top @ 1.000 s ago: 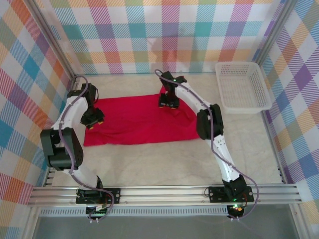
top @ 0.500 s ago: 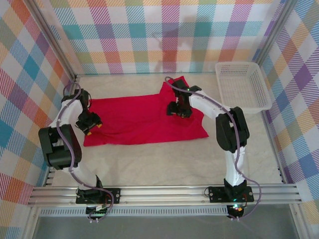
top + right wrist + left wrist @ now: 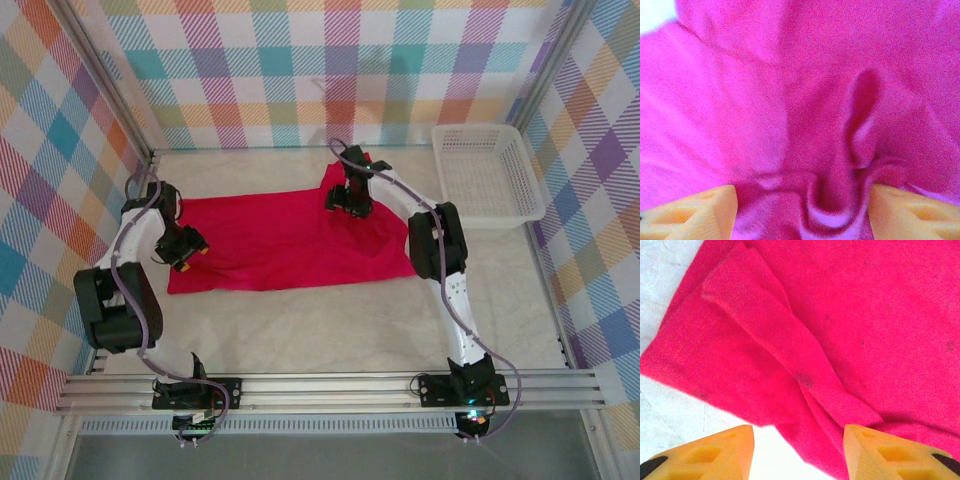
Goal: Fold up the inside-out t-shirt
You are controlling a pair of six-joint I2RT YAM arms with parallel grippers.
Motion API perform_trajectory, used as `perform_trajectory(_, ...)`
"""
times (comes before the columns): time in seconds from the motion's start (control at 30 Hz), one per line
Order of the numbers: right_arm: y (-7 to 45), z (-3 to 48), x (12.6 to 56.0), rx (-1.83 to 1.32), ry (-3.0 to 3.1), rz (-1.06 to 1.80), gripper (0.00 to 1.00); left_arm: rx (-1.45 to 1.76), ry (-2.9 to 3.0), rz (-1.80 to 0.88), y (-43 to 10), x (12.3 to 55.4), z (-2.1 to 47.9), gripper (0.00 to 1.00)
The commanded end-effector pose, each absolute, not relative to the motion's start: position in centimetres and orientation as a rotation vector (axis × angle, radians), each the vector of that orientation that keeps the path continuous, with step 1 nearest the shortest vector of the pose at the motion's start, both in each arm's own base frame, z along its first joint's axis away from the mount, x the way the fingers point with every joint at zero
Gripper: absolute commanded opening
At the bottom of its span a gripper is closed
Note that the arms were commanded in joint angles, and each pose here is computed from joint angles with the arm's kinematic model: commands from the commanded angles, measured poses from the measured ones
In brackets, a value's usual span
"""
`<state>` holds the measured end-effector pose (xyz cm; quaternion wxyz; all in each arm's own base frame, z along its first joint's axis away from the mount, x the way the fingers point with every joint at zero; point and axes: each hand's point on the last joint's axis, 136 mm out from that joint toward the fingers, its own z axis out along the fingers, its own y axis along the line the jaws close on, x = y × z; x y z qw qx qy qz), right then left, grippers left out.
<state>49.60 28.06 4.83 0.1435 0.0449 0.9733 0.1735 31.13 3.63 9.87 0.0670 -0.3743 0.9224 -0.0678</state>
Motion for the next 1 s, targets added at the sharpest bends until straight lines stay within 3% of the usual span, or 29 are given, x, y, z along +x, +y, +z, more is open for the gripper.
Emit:
perform_trajectory(0.0, 28.8, 6.7, 50.5, 0.174, 2.793, 0.542, 0.69, -1.137, 2.795, -0.276, 2.5, 29.8, 9.8, 0.51)
perform_trajectory(0.27, 27.7, 7.8, 50.0, 0.136, 2.821, 0.458, 0.7, -1.149, 2.827, -0.293, 2.2, 29.4, 8.2, 0.51)
perform_trajectory(0.6, 28.0, 10.9, 43.3, 0.139, 2.761, 0.693, 0.7, -1.257, 2.771, -0.165, 4.4, 33.0, 5.1, 0.47)
perform_trajectory(0.97, 24.4, 0.6, 34.4, 0.27, 2.983, 0.527, 0.7, -1.203, 2.723, 0.053, 8.2, 41.2, 6.5, 0.46)
